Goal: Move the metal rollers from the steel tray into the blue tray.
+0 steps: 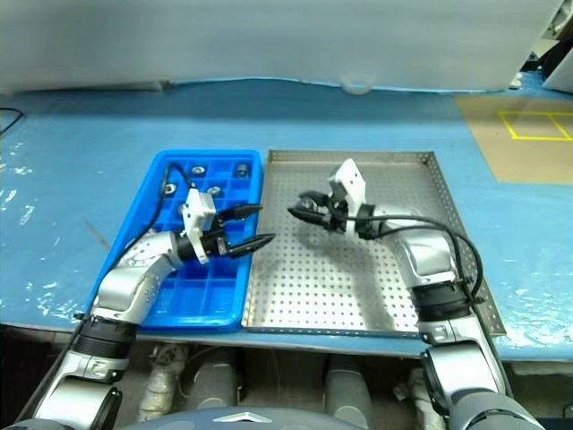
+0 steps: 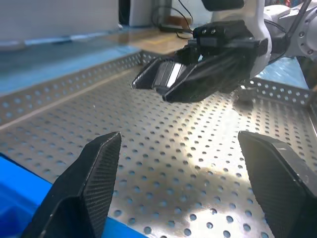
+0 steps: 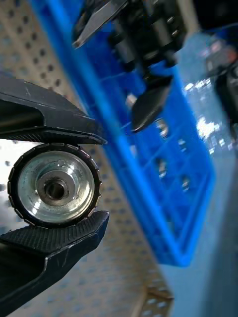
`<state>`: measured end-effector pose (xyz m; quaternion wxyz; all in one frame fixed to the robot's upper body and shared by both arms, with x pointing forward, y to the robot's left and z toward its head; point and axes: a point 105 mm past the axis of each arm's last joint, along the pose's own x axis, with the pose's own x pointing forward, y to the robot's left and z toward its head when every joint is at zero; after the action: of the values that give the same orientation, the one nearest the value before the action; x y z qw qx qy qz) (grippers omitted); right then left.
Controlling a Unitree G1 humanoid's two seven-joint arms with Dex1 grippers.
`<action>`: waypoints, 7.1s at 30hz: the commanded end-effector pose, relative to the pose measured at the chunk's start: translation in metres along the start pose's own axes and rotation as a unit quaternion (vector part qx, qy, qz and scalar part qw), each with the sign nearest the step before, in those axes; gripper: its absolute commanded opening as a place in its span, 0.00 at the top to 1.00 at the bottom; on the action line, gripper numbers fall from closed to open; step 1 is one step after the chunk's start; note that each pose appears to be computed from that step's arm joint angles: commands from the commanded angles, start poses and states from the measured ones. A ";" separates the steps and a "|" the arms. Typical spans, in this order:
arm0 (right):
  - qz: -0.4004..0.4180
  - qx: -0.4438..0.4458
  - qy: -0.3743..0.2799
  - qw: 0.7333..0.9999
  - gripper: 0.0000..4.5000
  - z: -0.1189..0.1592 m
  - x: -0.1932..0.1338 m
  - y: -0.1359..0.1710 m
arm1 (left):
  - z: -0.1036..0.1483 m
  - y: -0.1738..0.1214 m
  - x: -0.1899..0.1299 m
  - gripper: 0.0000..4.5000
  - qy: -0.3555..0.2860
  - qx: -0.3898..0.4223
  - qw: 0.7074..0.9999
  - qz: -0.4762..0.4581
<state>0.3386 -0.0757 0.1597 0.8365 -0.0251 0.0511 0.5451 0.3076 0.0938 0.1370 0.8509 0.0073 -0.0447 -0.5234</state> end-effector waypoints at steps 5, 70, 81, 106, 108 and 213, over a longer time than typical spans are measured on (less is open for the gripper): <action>0.119 -0.010 0.013 0.993 0.62 0.001 0.029 0.027 | 0.015 0.007 -0.043 0.11 -0.002 0.024 0.996 0.087; 0.307 -0.097 0.068 0.944 0.23 -0.033 0.106 0.113 | 0.004 -0.022 -0.119 0.11 0.052 -0.007 0.975 0.215; 0.170 -0.064 0.002 0.983 0.01 0.005 0.082 0.058 | -0.007 -0.020 -0.055 0.11 0.021 -0.041 0.995 0.087; -0.397 -0.009 0.074 0.915 0.01 -0.028 -0.155 -0.044 | -0.017 -0.037 0.084 0.11 -0.004 -0.034 0.973 -0.230; -0.424 0.008 0.098 0.900 0.01 -0.041 -0.169 -0.044 | -0.018 -0.038 0.090 0.11 -0.004 -0.030 0.971 -0.236; -0.187 -0.017 -0.069 0.980 0.00 0.008 -0.054 -0.027 | 0.001 0.018 0.053 0.01 -0.028 0.026 0.999 -0.012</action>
<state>0.3413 -0.1326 0.1553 0.9250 0.0013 0.0146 0.3796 0.3417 0.0528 0.1280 0.8345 0.0034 -0.0500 -0.5488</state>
